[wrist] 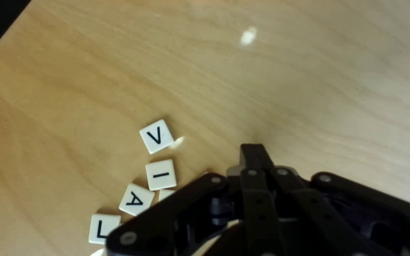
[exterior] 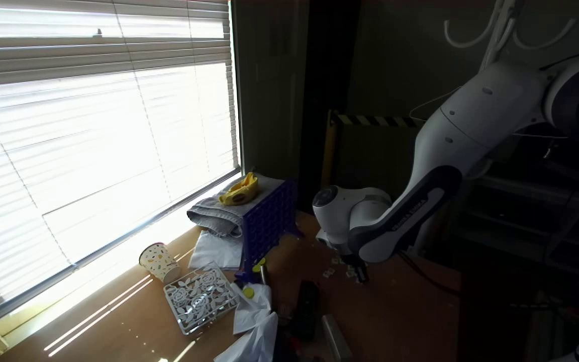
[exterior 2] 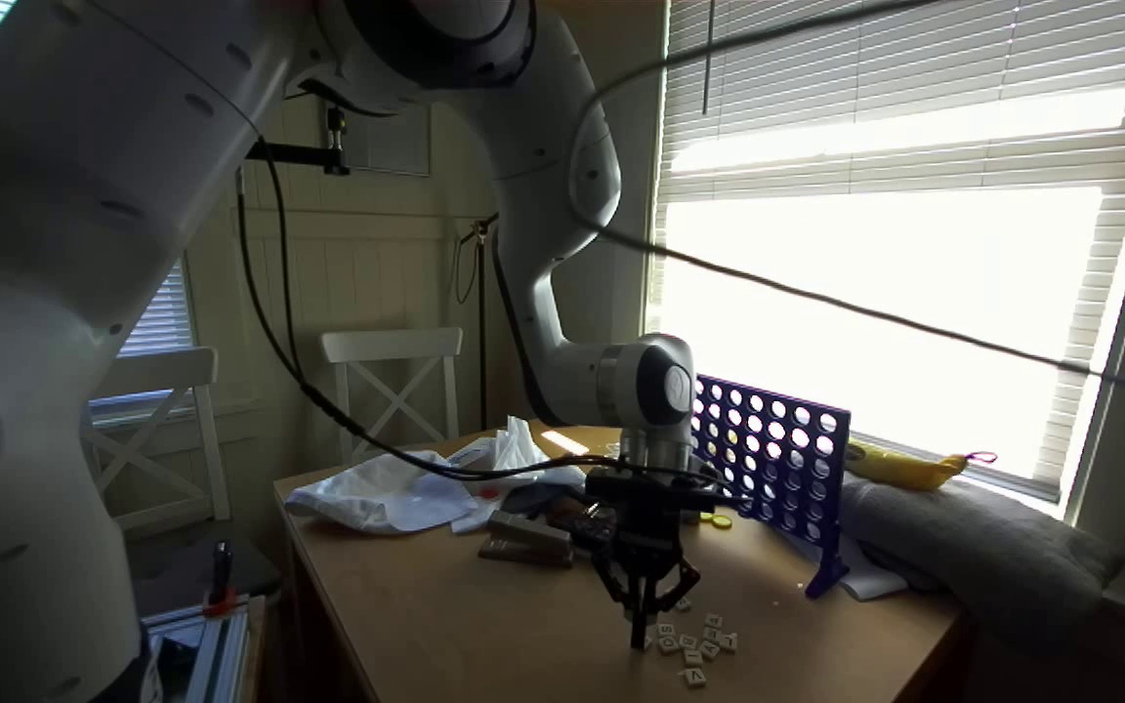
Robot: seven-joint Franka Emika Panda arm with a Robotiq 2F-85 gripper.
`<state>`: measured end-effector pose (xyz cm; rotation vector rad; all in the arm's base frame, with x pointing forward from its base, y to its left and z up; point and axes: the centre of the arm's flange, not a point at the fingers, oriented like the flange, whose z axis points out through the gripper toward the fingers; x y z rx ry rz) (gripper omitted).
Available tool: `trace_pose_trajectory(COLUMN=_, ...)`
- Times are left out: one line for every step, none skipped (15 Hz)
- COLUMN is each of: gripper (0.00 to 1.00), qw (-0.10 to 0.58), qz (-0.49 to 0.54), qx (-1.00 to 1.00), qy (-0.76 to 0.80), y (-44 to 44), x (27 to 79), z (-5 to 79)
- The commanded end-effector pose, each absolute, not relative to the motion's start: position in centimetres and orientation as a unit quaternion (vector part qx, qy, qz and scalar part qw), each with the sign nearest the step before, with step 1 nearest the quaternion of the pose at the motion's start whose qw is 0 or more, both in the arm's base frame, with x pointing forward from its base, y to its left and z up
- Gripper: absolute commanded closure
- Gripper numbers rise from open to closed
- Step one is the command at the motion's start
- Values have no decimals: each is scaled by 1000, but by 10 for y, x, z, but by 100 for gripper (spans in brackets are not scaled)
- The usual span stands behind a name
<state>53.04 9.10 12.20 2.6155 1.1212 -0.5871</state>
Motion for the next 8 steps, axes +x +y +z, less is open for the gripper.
trace_pose_trajectory(gripper=100, qw=101, qz=-197, qx=897, qy=383, y=89, x=534, z=120)
trace_pose_trajectory(gripper=100, qw=101, qz=-196, qx=897, qy=382, y=89, x=534, z=120)
trace_pose_trajectory(gripper=100, qw=101, qz=-196, qx=897, qy=382, y=89, x=534, z=119)
trace_pose_trajectory(gripper=100, qw=101, qz=-196, qx=898, qy=381, y=88, x=535, z=119)
trace_pose_trajectory(gripper=100, qw=101, qz=-195, qx=898, qy=380, y=88, x=536, z=118)
trace_pose_trajectory(gripper=100, qw=100, qz=-195, qx=898, qy=381, y=88, x=537, z=118)
trace_pose_trajectory(gripper=100, qw=100, qz=-194, qx=899, qy=381, y=88, x=538, z=118)
trace_pose_trajectory(gripper=100, qw=100, qz=-193, qx=899, qy=381, y=89, x=539, z=118)
